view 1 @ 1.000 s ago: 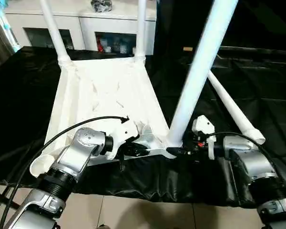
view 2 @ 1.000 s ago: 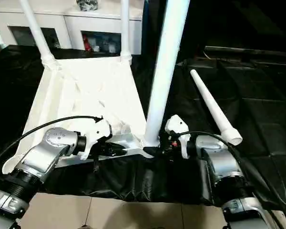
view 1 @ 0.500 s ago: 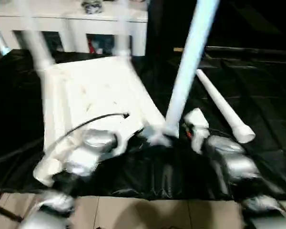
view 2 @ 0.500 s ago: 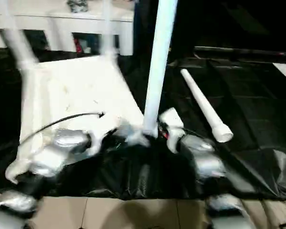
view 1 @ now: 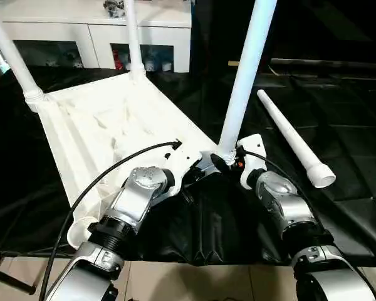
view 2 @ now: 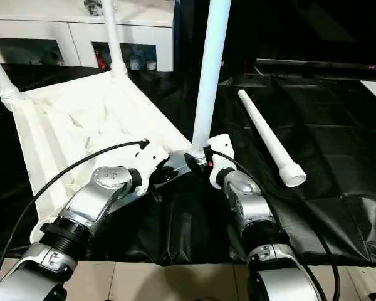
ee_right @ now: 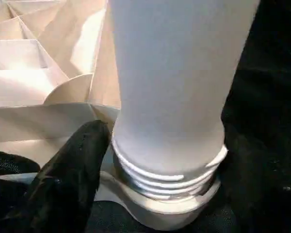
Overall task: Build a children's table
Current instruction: Rotate leg to tighten, then rotate table base
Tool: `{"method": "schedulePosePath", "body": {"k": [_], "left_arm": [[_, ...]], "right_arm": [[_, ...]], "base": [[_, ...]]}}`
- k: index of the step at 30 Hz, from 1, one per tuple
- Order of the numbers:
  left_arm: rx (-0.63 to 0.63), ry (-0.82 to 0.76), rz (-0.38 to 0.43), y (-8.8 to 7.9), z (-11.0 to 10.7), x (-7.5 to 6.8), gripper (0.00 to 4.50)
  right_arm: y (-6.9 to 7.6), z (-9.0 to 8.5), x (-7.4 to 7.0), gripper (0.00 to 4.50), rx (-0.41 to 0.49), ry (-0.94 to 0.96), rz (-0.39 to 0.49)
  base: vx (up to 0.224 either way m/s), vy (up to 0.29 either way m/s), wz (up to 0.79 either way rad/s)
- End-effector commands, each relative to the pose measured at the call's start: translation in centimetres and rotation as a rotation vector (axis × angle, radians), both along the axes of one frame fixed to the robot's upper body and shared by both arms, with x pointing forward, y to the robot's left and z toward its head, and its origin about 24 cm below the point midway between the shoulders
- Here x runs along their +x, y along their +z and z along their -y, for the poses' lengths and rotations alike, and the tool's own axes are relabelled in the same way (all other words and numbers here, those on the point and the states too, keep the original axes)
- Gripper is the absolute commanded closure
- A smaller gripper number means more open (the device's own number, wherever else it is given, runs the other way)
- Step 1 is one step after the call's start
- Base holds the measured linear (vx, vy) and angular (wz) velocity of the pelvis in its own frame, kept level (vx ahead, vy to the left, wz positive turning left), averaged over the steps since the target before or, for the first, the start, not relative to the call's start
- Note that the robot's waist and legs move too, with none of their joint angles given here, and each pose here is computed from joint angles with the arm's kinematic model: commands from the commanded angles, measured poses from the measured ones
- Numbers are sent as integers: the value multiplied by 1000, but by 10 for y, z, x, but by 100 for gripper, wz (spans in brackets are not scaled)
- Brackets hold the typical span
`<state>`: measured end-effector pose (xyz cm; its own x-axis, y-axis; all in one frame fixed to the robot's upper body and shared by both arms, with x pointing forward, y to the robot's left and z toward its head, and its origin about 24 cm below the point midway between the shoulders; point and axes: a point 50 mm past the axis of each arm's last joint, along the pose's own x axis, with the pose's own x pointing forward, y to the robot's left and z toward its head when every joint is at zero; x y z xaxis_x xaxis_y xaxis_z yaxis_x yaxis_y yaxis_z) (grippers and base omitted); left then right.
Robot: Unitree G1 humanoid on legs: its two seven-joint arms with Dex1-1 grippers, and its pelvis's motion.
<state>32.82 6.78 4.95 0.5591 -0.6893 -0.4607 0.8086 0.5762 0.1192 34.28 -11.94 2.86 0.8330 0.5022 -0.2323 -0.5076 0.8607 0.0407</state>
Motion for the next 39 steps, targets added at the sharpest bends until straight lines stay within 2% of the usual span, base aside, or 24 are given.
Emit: {"method": "schedulePosePath", "body": {"k": [1, 2, 6, 7, 8, 9, 10, 12, 13, 15, 16, 18, 20, 25, 28, 29, 30, 31, 32, 35, 36, 39], "left_arm": [[-69, -86, 97, 22, 26, 2, 450], [-63, -74, 96, 21, 24, 4, 450], [-57, -48, 99, 20, 21, 7, 450], [-57, -48, 99, 20, 21, 7, 450], [-49, -34, 108, 19, 19, 9, 450], [-47, -8, 98, 19, 17, 12, 422], [-50, -7, 95, 19, 17, 12, 422], [-80, 7, 84, 21, 15, 13, 422], [-83, 14, 95, 22, 15, 13, 422], [-89, 57, 143, 27, 10, 17, 382], [-91, 72, 156, 28, 8, 18, 382], [-93, 118, 209, 35, 1, 22, 379], [-91, 201, 274, 49, -17, 26, 379], [-46, 353, 362, 72, -55, 26, 379], [65, 492, 402, 87, -100, 17, 379], [130, 534, 405, 90, -118, 11, 379], [130, 534, 405, 90, -118, 11, 379], [168, 560, 396, 89, -129, 6, 379], [207, 585, 380, 88, -139, 2, 407], [305, 663, 334, 85, -163, -12, 407], [363, 722, 303, 83, -176, -22, 436], [430, 760, 275, 76, -188, -29, 449]], "right_arm": [[-9, -14, -11, 58, -10, 114, -35], [-5, -4, -12, 58, 0, 126, -18], [1, 15, -15, 58, 12, 153, 3], [1, 15, -15, 58, 12, 153, 3], [4, 23, -16, 58, 13, 152, 11], [10, 37, -16, 57, 23, 144, 26], [10, 38, -16, 57, 24, 141, 27], [15, 53, -18, 57, 29, 122, 41], [16, 57, -19, 57, 25, 118, 46], [17, 65, -22, 56, 28, 116, 43], [17, 66, -23, 56, 33, 117, 40], [17, 66, -27, 56, 33, 146, 36], [14, 59, -34, 56, 39, 218, 11], [8, 40, -40, 56, 34, 303, -20], [6, 24, -38, 56, 22, 321, -20], [6, 18, -37, 56, 23, 326, -26], [6, 18, -37, 56, 23, 326, -26], [6, 15, -37, 56, 24, 328, -37], [5, 13, -37, 56, 14, 324, -46], [0, 10, -31, 56, -21, 274, -80], [-2, 9, -27, 56, -43, 229, -94], [-3, 8, -24, 56, -37, 206, -102]], "base": [[0, 0, 0], [0, 0, 0], [0, 0, 0], [0, 0, 0], [0, 0, 0], [0, 0, 0], [0, 0, 0], [0, 0, 0], [0, 0, 0], [0, 0, 0], [0, 0, 0], [0, 0, 0], [0, 0, 0], [0, 0, 0], [0, 0, 0], [0, 0, 0], [0, 0, 0], [0, 0, 0], [0, 0, 0], [0, 0, 0], [0, 0, 0], [0, 0, 0]]}}
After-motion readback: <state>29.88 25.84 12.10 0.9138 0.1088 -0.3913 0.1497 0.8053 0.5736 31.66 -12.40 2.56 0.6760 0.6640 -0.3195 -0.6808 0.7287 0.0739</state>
